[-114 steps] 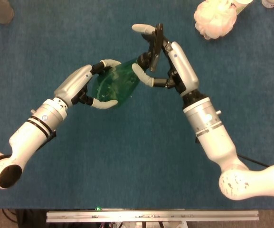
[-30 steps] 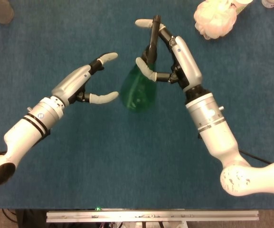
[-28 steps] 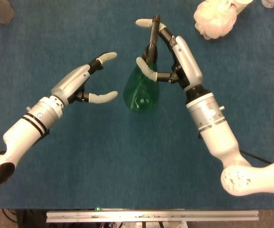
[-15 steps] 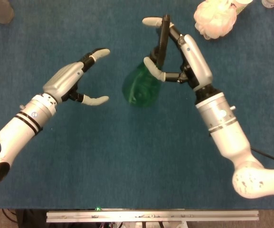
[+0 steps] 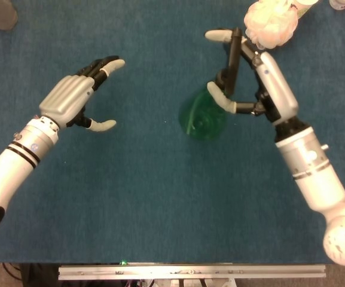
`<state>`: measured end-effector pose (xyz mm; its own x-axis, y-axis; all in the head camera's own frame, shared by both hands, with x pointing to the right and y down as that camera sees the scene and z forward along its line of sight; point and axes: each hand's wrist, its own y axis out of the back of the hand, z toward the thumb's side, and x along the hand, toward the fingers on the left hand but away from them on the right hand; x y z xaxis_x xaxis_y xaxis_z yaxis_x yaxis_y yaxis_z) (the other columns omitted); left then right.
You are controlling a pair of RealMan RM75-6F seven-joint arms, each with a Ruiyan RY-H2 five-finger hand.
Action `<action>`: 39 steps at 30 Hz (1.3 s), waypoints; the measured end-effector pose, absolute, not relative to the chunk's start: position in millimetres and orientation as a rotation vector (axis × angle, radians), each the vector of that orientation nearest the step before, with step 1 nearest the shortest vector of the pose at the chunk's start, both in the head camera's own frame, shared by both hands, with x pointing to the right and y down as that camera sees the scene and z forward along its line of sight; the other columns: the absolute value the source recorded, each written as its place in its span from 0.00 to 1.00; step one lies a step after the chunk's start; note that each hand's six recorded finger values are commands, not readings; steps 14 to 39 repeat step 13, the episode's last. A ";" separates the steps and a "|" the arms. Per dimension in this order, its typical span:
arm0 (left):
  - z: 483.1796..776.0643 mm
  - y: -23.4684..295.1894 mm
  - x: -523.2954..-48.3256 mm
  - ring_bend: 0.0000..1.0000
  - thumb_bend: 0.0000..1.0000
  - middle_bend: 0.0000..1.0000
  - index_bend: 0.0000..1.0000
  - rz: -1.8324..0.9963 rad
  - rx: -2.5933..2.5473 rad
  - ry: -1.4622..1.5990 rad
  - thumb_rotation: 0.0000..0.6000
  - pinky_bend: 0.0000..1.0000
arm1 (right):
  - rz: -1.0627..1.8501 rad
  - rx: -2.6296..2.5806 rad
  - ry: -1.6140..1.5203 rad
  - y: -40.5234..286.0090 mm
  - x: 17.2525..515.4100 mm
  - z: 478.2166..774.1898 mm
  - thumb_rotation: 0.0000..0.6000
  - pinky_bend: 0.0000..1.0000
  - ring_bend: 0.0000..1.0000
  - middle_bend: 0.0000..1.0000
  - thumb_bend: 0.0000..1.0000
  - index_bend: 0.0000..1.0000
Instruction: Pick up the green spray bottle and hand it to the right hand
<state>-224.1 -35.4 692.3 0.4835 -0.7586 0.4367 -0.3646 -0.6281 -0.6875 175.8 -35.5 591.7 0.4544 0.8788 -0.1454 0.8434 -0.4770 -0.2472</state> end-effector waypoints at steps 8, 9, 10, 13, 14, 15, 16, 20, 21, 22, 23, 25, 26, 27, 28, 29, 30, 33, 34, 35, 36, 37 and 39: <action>689.6 -36.8 -230.5 0.00 0.20 0.00 0.00 -1.023 -2.088 0.873 1.00 0.11 | 0.376 -2.571 -1.521 -27.6 184.2 588.8 1.00 0.05 0.10 0.22 0.41 0.30; 689.0 -36.9 -231.2 0.00 0.20 0.00 0.00 -1.024 -2.064 0.862 1.00 0.11 | 0.377 -2.571 -1.520 -27.1 185.0 588.8 1.00 0.05 0.09 0.22 0.41 0.30; 688.5 -36.9 -232.0 0.00 0.20 0.00 0.00 -1.026 -2.040 0.850 1.00 0.11 | 0.378 -2.571 -1.520 -26.3 186.1 588.6 1.00 0.05 0.09 0.22 0.41 0.30; 687.0 -35.6 -234.9 0.00 0.20 0.00 0.00 -1.034 -1.967 0.817 1.00 0.11 | 0.375 -2.572 -1.518 -25.4 187.3 587.7 1.00 0.05 0.09 0.22 0.41 0.30; 687.0 -35.6 -234.9 0.00 0.20 0.00 0.00 -1.034 -1.967 0.817 1.00 0.11 | 0.375 -2.572 -1.518 -25.4 187.3 587.7 1.00 0.05 0.09 0.22 0.41 0.30; 687.0 -35.6 -234.9 0.00 0.20 0.00 0.00 -1.034 -1.967 0.817 1.00 0.11 | 0.375 -2.572 -1.518 -25.4 187.3 587.7 1.00 0.05 0.09 0.22 0.41 0.30; 687.0 -35.6 -234.9 0.00 0.20 0.00 0.00 -1.034 -1.967 0.817 1.00 0.11 | 0.375 -2.572 -1.518 -25.4 187.3 587.7 1.00 0.05 0.09 0.22 0.41 0.30; 687.0 -35.6 -234.9 0.00 0.20 0.00 0.00 -1.034 -1.967 0.817 1.00 0.11 | 0.375 -2.572 -1.518 -25.4 187.3 587.7 1.00 0.05 0.09 0.22 0.41 0.30; 687.0 -35.6 -234.9 0.00 0.20 0.00 0.00 -1.034 -1.967 0.817 1.00 0.11 | 0.375 -2.572 -1.518 -25.4 187.3 587.7 1.00 0.05 0.09 0.22 0.41 0.30; 687.0 -35.6 -234.9 0.00 0.20 0.00 0.00 -1.034 -1.967 0.817 1.00 0.11 | 0.375 -2.572 -1.518 -25.4 187.3 587.7 1.00 0.05 0.09 0.22 0.41 0.30; 687.0 -35.6 -234.9 0.00 0.20 0.00 0.00 -1.034 -1.967 0.817 1.00 0.11 | 0.375 -2.572 -1.518 -25.4 187.3 587.7 1.00 0.05 0.09 0.22 0.41 0.30; 687.0 -35.6 -234.9 0.00 0.20 0.00 0.00 -1.034 -1.967 0.817 1.00 0.11 | 0.375 -2.572 -1.518 -25.4 187.3 587.7 1.00 0.05 0.09 0.22 0.41 0.30; 687.0 -35.6 -234.9 0.00 0.20 0.00 0.00 -1.034 -1.967 0.817 1.00 0.11 | 0.375 -2.572 -1.518 -25.4 187.3 587.7 1.00 0.05 0.09 0.22 0.41 0.30; 687.0 -35.6 -234.9 0.00 0.20 0.00 0.00 -1.034 -1.967 0.817 1.00 0.11 | 0.375 -2.572 -1.518 -25.4 187.3 587.7 1.00 0.05 0.09 0.22 0.41 0.30; 687.0 -35.6 -234.9 0.00 0.20 0.00 0.00 -1.034 -1.967 0.817 1.00 0.11 | 0.375 -2.572 -1.518 -25.4 187.3 587.7 1.00 0.05 0.09 0.22 0.41 0.30; 687.0 -35.6 -234.9 0.00 0.20 0.00 0.00 -1.034 -1.967 0.817 1.00 0.11 | 0.375 -2.572 -1.518 -25.4 187.3 587.7 1.00 0.05 0.09 0.22 0.41 0.30; 687.0 -35.6 -234.9 0.00 0.20 0.00 0.00 -1.034 -1.967 0.817 1.00 0.11 | 0.375 -2.572 -1.518 -25.4 187.3 587.7 1.00 0.05 0.09 0.22 0.41 0.30; 687.0 -35.6 -234.9 0.00 0.20 0.00 0.00 -1.034 -1.967 0.817 1.00 0.11 | 0.375 -2.572 -1.518 -25.4 187.3 587.7 1.00 0.05 0.09 0.22 0.41 0.30; 687.0 -35.6 -234.9 0.00 0.20 0.00 0.00 -1.034 -1.967 0.817 1.00 0.11 | 0.375 -2.572 -1.518 -25.4 187.3 587.7 1.00 0.05 0.09 0.22 0.41 0.30; 687.0 -35.6 -234.9 0.00 0.20 0.00 0.00 -1.034 -1.967 0.817 1.00 0.11 | 0.375 -2.572 -1.518 -25.4 187.3 587.7 1.00 0.05 0.09 0.22 0.41 0.30; 687.0 -35.6 -234.9 0.00 0.20 0.00 0.00 -1.034 -1.967 0.817 1.00 0.11 | 0.375 -2.572 -1.518 -25.4 187.3 587.7 1.00 0.05 0.09 0.22 0.41 0.30; 687.0 -35.6 -234.9 0.00 0.20 0.00 0.00 -1.034 -1.967 0.817 1.00 0.11 | 0.375 -2.572 -1.518 -25.4 187.3 587.7 1.00 0.05 0.09 0.22 0.41 0.30; 687.0 -35.6 -234.9 0.00 0.20 0.00 0.00 -1.034 -1.967 0.817 1.00 0.11 | 0.375 -2.572 -1.518 -25.4 187.3 587.7 1.00 0.05 0.09 0.22 0.41 0.30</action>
